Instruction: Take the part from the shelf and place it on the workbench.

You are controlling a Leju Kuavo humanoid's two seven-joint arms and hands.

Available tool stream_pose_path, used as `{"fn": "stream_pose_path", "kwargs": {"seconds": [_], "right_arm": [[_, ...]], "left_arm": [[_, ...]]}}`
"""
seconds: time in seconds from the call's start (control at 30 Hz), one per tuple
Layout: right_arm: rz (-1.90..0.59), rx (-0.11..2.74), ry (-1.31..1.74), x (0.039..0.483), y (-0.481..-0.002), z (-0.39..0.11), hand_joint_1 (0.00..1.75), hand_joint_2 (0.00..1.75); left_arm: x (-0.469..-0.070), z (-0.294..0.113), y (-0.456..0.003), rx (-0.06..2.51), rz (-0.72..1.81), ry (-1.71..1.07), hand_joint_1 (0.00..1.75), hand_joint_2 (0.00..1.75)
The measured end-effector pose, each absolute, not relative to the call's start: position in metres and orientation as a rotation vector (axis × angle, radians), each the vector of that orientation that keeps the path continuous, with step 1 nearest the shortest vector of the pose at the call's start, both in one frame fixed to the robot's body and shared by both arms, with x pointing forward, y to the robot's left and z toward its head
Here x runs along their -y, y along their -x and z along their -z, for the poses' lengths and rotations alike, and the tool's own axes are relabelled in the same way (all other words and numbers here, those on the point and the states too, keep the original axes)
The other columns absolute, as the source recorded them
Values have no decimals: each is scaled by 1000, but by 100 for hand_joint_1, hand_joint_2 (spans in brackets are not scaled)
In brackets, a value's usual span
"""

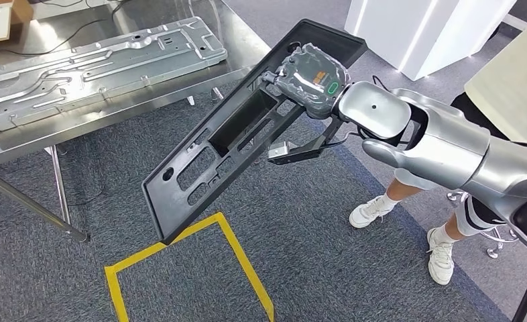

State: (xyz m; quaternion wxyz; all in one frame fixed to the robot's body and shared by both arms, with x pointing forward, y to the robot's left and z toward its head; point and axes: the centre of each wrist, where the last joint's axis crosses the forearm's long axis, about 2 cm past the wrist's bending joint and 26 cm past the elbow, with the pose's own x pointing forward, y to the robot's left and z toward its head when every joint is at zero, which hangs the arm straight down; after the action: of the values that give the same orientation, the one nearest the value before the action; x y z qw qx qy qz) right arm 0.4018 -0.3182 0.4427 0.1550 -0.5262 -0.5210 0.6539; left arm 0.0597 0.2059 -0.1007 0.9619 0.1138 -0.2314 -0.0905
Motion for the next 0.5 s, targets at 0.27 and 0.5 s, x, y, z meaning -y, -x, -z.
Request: {"fn": "stream_pose_path", "kwargs": {"seconds": [0.27,0.5], "right_arm": [[-1877,1483,1519,319,-402,-443,175,175],[-1867,1492,1525,323,-401,-443,175,175]], "left_arm": [[-206,101,-60,468,183,-233,0,175],[-206,101,-60,469,183,-233,0,175]]}}
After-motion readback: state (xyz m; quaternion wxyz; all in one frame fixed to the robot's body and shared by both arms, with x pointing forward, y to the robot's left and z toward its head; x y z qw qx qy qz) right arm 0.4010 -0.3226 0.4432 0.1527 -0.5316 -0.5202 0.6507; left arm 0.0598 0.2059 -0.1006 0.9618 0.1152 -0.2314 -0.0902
